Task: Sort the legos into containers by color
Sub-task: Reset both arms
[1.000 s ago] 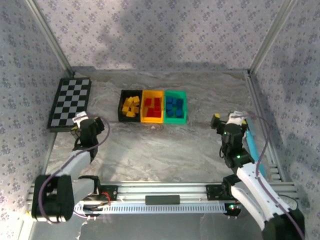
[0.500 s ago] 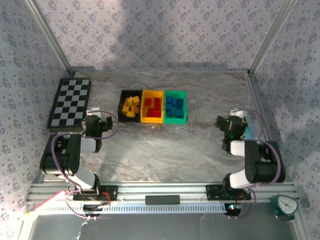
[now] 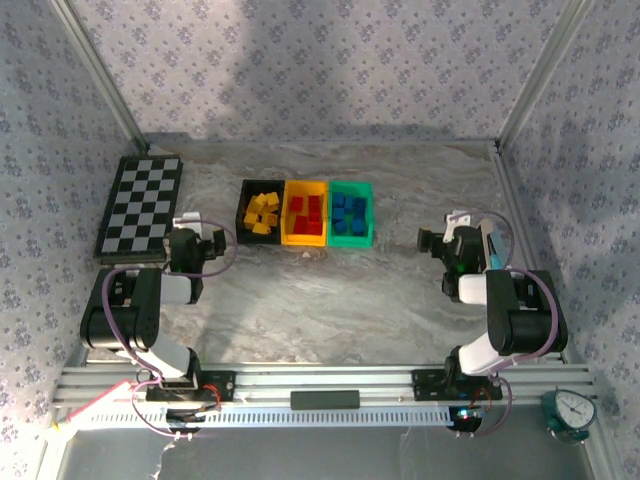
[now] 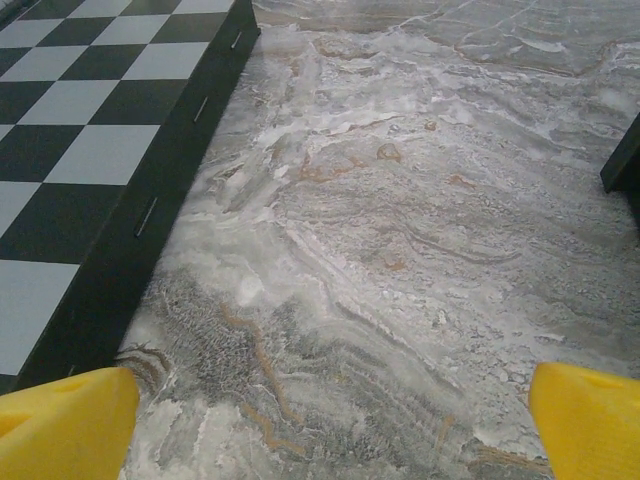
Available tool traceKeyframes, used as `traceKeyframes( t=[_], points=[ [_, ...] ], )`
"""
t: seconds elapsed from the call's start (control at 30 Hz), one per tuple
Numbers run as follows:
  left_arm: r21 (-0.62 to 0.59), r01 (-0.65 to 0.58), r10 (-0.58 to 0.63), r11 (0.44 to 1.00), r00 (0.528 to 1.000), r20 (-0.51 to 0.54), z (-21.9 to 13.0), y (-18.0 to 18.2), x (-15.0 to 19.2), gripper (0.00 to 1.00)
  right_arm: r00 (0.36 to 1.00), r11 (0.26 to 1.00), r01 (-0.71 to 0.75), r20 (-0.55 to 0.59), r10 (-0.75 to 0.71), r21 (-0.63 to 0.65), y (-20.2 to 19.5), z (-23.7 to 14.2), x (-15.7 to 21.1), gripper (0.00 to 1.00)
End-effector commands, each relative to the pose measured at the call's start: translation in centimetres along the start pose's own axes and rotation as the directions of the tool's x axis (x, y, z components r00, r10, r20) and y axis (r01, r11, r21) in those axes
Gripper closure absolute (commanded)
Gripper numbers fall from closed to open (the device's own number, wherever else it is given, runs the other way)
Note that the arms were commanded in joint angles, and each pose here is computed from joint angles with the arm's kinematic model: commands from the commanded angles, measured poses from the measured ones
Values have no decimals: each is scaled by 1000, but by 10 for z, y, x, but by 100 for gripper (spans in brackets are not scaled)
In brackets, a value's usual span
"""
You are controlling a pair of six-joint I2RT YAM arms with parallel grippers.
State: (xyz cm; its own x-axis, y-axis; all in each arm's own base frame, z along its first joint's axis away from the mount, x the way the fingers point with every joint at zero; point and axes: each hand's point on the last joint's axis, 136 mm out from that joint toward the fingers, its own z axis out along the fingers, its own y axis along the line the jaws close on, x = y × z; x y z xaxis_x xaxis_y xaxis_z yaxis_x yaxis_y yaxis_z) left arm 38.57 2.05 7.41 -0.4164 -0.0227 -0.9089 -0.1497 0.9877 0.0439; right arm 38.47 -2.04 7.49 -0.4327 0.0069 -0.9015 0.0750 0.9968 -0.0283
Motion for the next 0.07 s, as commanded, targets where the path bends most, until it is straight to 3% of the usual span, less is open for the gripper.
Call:
traceKeyframes(
  t=[0.0,0.03],
  points=[
    [12,6,-6,1000,998,55,2,-1,-19,0,999,999,24,22,-23,-21,3,3,-9,0],
    [12,4,-4,1000,999,54,2,-1,-19,0,999,1000,23,23,-22,-21,3,3,-9,0]
  ],
)
